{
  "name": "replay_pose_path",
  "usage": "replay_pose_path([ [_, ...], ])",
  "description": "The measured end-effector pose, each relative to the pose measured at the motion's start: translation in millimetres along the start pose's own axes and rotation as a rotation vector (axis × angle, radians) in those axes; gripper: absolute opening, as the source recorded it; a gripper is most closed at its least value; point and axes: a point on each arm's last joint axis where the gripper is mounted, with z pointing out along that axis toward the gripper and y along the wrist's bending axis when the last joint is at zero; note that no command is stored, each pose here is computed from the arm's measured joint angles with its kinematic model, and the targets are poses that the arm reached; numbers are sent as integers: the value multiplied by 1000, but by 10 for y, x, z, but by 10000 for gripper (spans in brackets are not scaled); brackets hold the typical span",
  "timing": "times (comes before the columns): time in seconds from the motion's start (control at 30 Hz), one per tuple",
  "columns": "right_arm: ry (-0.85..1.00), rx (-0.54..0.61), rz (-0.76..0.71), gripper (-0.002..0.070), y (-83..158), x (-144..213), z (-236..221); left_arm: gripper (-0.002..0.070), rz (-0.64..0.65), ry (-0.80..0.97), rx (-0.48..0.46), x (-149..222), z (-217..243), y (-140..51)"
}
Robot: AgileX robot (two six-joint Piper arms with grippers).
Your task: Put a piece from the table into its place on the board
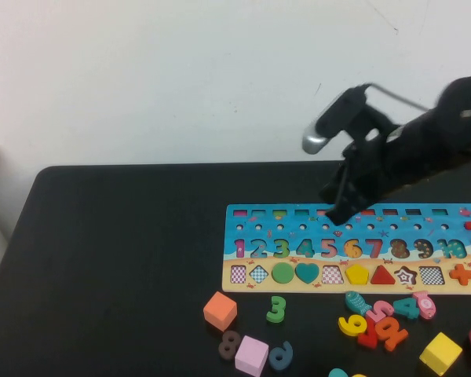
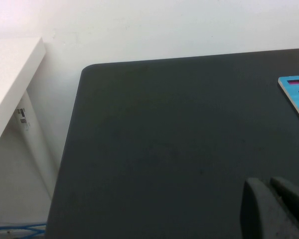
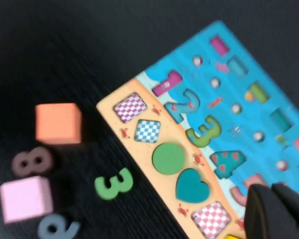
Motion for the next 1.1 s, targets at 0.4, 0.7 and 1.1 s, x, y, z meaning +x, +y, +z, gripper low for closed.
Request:
replay_pose_path([
  [0.4,-233,-2,-202,19,660,103,-1511,-1,0,0,0,0,0,0],
  [0.7,-368,168,-270,19,1126,849,-2261,-1,2,0,0,0,0,0],
  [1.1,-714,614,-200,19,1222,1686,-2210,-2,2,0,0,0,0,0],
])
